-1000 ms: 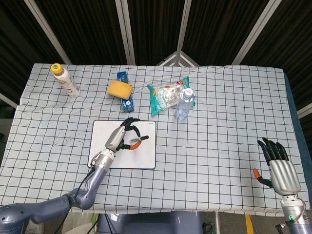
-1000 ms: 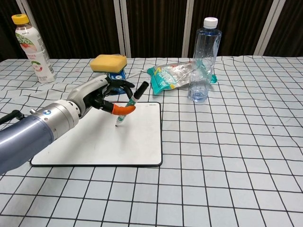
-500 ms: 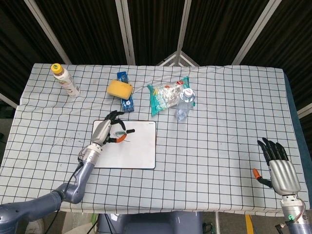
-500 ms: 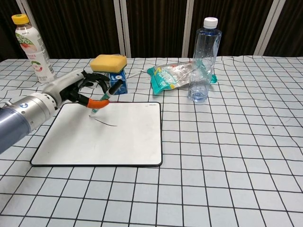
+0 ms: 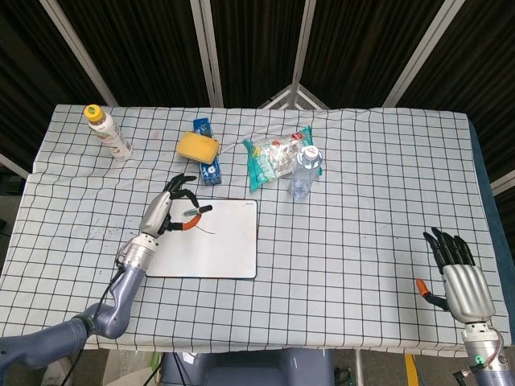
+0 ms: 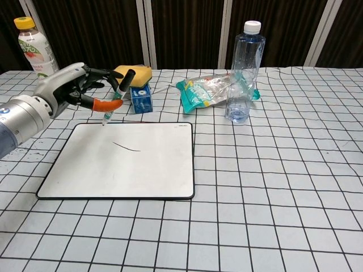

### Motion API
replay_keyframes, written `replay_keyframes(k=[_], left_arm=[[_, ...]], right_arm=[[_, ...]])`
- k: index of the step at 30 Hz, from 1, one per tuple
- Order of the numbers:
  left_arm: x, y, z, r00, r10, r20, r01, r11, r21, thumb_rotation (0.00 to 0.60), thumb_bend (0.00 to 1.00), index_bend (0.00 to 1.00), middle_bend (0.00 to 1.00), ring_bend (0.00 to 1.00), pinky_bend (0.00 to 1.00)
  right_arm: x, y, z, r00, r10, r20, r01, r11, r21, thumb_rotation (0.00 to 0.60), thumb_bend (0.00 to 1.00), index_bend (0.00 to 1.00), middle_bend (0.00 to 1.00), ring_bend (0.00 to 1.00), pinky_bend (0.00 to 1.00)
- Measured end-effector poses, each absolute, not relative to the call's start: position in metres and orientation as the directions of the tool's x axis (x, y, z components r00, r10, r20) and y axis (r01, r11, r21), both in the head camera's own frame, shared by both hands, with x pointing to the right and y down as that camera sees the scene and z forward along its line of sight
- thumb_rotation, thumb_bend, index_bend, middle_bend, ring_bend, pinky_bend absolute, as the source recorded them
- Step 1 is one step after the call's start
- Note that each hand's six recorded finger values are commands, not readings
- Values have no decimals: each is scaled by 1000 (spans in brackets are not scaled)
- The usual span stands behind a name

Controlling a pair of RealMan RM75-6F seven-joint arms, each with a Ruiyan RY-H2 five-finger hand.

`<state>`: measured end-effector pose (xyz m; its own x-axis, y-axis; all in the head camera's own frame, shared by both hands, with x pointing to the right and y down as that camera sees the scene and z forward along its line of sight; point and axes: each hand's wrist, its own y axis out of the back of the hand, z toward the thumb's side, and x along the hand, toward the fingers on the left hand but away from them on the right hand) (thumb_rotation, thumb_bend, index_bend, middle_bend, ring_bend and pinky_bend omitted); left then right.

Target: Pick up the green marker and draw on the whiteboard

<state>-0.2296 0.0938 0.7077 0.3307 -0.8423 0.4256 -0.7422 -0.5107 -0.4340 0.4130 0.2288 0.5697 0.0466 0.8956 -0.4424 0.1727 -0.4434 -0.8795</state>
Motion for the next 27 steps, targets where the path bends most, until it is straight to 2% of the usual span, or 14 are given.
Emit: replay_keyframes(k=[4,12,27], left_arm=[[-211,107,704,368,-819,441,-752,-541,-377,600,523,684,129,0,17],[-169,131,710,426,-775,467,-727,-601,-332,600,522,684,129,0,17],[-148,135,722,425,-763,487,-716,-612,-336,600,521,684,129,0,17]], right_arm=[[414,229,569,44,896,-441,173,-442,-880,600,351,0,0,0,0],[414,228,569,45,896,-441,175,-442,-880,600,350,0,0,0,0],[414,228,569,49,895,-444,179,-445,-877,600,350,0,0,0,0]])
